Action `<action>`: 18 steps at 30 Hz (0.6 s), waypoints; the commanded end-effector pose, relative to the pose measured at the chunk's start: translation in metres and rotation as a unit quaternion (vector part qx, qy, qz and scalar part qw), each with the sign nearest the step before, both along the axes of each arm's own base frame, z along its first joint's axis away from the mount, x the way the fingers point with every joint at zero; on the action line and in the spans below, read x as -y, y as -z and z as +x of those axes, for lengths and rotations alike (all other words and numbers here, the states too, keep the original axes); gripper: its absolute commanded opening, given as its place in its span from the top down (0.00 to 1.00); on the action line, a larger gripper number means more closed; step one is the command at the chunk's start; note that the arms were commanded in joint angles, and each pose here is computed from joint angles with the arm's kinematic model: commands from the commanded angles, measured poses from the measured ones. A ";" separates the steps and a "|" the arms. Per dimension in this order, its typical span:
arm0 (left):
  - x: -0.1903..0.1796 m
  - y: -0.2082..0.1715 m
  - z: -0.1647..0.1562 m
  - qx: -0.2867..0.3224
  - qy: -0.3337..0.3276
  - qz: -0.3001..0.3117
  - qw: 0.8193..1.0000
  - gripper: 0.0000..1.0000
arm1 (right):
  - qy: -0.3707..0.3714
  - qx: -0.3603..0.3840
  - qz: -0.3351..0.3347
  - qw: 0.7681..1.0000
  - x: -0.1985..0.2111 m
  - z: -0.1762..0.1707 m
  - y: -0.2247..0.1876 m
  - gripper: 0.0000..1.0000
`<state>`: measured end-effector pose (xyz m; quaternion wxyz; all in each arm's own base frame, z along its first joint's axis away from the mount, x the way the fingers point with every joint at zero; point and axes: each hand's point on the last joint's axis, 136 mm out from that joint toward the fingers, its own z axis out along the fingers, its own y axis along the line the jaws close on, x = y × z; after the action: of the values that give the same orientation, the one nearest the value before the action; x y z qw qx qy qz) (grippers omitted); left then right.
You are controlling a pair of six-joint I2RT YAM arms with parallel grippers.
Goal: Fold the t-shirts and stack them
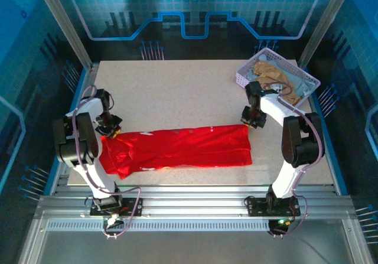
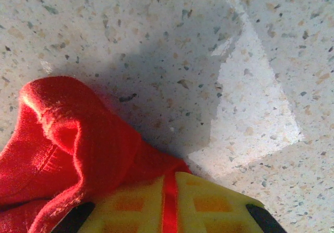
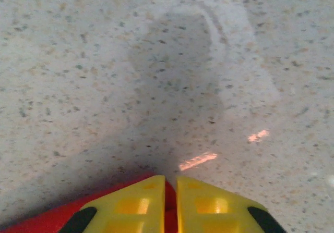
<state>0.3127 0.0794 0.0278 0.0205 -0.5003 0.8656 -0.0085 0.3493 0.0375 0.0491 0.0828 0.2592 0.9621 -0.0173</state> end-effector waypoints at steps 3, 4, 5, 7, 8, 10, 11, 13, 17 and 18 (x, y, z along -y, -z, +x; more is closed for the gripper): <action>0.008 -0.055 0.002 0.058 0.024 0.034 0.997 0.77 | 0.047 -0.007 -0.019 0.999 0.018 -0.045 -0.025 0.53; 0.015 -0.063 0.003 0.069 0.034 0.034 0.996 0.76 | 0.057 -0.013 -0.002 0.998 0.014 -0.053 -0.024 0.52; 0.021 -0.067 0.004 0.077 0.040 0.031 0.996 0.76 | 0.067 -0.018 0.017 0.997 0.008 -0.061 -0.024 0.51; 0.040 -0.071 0.003 0.086 0.054 0.014 0.995 0.76 | 0.094 -0.025 0.065 0.993 -0.006 -0.076 -0.021 0.50; 0.048 -0.071 0.002 0.088 0.061 0.006 0.994 0.76 | 0.107 -0.025 0.086 0.990 -0.013 -0.080 -0.021 0.49; 0.065 -0.066 0.000 0.088 0.067 -0.015 0.994 0.76 | 0.141 -0.019 0.124 0.982 -0.023 -0.086 -0.020 0.47; 0.072 -0.062 -0.001 0.088 0.067 -0.025 0.994 0.76 | 0.152 -0.017 0.140 0.978 -0.027 -0.087 -0.019 0.47; 0.081 -0.051 -0.004 0.078 0.066 -0.038 0.994 0.78 | 0.174 -0.025 0.161 0.971 -0.034 -0.089 -0.013 0.47; 0.091 -0.036 -0.008 0.063 0.070 -0.049 0.994 0.80 | 0.207 -0.074 0.180 0.959 -0.042 -0.104 0.002 0.48; 0.092 -0.032 -0.009 0.057 0.070 -0.050 0.995 0.80 | 0.212 -0.074 0.184 0.957 -0.044 -0.105 0.002 0.48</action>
<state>0.3071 -0.0027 0.0710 0.0657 -0.4295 0.8980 -0.0689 0.2514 0.0691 0.0517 -0.0066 0.4260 0.8992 0.0997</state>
